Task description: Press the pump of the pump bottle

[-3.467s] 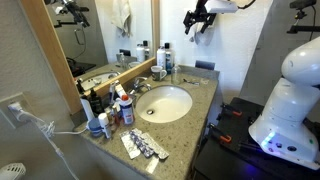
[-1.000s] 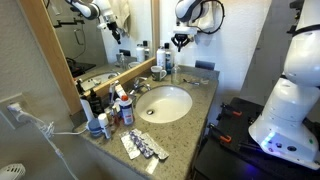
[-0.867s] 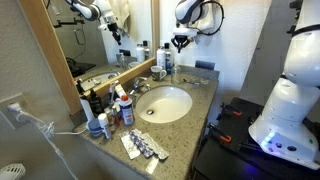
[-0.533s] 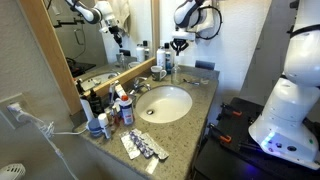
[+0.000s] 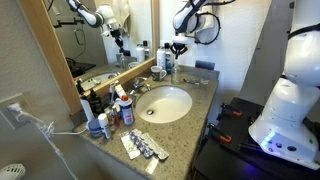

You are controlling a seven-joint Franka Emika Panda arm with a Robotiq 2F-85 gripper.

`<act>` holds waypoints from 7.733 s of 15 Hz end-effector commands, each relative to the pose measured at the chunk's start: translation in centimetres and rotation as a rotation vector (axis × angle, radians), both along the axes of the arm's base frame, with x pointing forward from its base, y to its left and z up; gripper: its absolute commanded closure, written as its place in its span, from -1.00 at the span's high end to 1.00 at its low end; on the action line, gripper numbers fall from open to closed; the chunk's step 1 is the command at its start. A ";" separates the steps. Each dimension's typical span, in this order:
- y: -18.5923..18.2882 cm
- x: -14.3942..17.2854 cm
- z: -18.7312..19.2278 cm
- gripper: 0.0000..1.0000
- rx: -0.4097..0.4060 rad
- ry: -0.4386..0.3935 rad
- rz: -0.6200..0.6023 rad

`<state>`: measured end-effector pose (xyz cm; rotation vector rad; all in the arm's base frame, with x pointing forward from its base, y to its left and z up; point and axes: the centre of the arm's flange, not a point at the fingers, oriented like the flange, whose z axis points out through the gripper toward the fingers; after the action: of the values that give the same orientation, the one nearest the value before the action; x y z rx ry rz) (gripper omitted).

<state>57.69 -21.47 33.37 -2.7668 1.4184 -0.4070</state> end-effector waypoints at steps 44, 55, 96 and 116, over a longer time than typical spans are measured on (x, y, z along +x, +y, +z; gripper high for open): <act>-1.0 -2.8 -4.6 -0.91 0.071 0.018 -0.002; -0.3 -3.0 -5.6 -0.91 0.073 0.054 -0.001; 0.8 -4.1 -7.0 -0.92 -0.007 0.062 0.017; 2.8 -2.0 0.7 -0.92 -0.072 0.014 0.036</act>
<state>55.87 -19.32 31.82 -2.8348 1.3592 -0.4681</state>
